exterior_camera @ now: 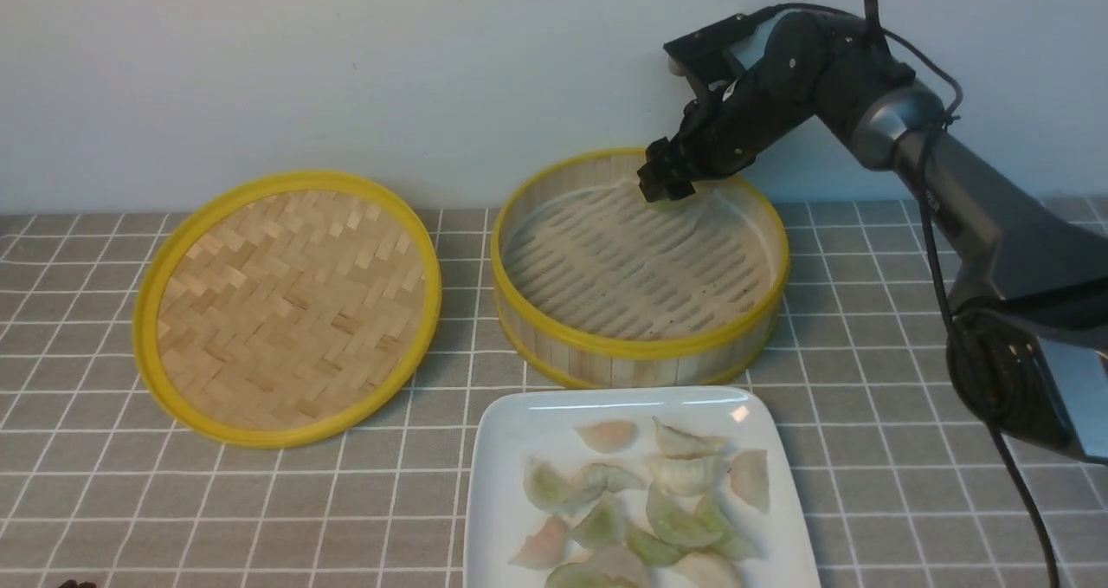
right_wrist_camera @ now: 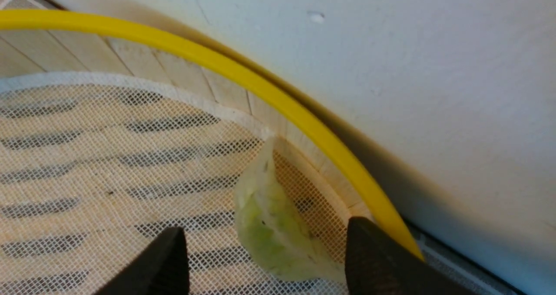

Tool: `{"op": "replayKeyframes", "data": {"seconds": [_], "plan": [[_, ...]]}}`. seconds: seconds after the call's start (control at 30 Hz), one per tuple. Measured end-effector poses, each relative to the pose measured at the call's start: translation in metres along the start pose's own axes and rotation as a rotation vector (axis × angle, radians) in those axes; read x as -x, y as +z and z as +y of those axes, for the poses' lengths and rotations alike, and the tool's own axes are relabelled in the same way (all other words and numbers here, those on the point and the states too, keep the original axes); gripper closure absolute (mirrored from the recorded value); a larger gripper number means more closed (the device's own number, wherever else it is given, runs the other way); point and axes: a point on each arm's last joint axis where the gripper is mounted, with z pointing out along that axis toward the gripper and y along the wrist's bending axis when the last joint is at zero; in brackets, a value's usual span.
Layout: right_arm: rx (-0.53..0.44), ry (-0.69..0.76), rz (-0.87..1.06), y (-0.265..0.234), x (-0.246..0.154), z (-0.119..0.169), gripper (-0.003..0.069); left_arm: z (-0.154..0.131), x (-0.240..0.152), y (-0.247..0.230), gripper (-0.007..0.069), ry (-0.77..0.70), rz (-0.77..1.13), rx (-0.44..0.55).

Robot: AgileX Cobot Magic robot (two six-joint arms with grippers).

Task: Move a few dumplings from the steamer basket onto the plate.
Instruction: Use the right arm to grab a dumpling from inside the steamer

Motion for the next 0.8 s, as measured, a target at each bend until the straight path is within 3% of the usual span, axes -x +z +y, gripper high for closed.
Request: {"op": "replayKeyframes", "data": {"seconds": [0.2,0.3,0.4,0.43,0.47,0.8], "plan": [[-0.03,-0.031,0.024,0.002,-0.001,0.003,0.0268,0.0,0.0,0.0,0.063,0.0,0.0,0.0],[-0.035,-0.066,0.06,0.011,-0.006,0.009,0.0377,0.0,0.0,0.0,0.063,0.0,0.0,0.0],[-0.008,-0.085,0.105,0.016,-0.011,0.018,0.0556,0.0,0.0,0.0,0.063,0.0,0.0,0.0],[-0.007,-0.087,0.105,0.017,-0.011,0.019,0.0556,0.0,0.0,0.0,0.063,0.0,0.0,0.0],[-0.004,-0.088,0.108,0.016,-0.011,0.02,0.0609,0.0,0.0,0.0,0.063,0.0,0.0,0.0],[0.018,-0.06,0.117,-0.011,0.004,0.035,0.0634,0.0,0.0,0.0,0.063,0.0,0.0,0.0]]}}
